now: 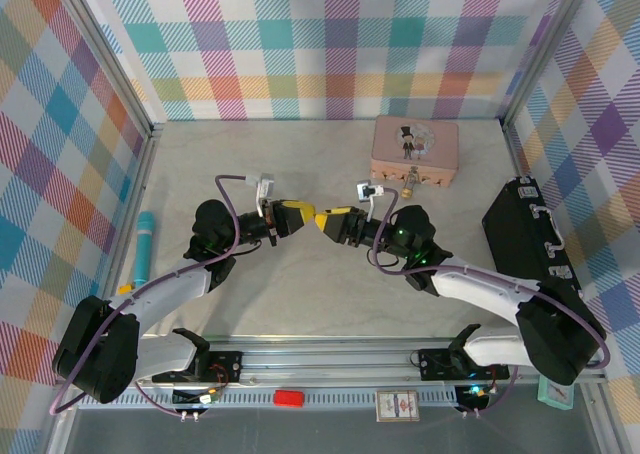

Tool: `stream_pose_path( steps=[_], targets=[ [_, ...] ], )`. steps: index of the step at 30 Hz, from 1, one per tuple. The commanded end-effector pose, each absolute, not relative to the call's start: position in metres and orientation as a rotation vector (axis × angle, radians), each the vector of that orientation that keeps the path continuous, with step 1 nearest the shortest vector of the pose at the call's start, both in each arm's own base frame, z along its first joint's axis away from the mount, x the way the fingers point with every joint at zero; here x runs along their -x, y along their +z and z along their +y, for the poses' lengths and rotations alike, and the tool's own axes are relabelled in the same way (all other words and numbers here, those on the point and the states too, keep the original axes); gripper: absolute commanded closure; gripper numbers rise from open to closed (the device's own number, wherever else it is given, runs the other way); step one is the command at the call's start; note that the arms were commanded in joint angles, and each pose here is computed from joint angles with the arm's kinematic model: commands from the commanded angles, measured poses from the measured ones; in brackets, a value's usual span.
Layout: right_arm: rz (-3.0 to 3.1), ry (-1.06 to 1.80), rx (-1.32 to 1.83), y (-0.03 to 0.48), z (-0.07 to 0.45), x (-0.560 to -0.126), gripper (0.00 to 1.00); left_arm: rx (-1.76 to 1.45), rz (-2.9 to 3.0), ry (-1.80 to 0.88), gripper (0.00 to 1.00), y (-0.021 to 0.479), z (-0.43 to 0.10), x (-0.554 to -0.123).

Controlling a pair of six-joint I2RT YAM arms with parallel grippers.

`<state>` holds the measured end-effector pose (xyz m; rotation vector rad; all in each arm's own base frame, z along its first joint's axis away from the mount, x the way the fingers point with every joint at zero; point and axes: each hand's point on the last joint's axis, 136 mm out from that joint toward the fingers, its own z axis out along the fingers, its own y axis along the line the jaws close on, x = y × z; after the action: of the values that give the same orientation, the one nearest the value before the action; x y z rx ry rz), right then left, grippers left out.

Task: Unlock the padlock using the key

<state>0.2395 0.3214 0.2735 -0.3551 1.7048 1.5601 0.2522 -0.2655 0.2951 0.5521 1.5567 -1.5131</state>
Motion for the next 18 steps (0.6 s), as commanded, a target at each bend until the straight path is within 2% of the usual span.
stream_pose_path(
  steps=[1,11,18],
  targets=[
    [1.646,1.564,0.396,0.2903,0.3218,-0.2358,0.51,-0.581,1.495,-1.499,1.0,0.3071,-0.262,-0.2492],
    [1.624,1.601,0.434,0.2939,0.3258,-0.2307,0.62,-0.581,1.503,-1.492,1.0,0.3062,-0.2621,-0.2498],
    [1.624,1.624,0.457,0.2946,0.3311,-0.2289,0.62,-0.583,1.506,-1.493,1.0,0.305,-0.2625,-0.2501]
  ],
)
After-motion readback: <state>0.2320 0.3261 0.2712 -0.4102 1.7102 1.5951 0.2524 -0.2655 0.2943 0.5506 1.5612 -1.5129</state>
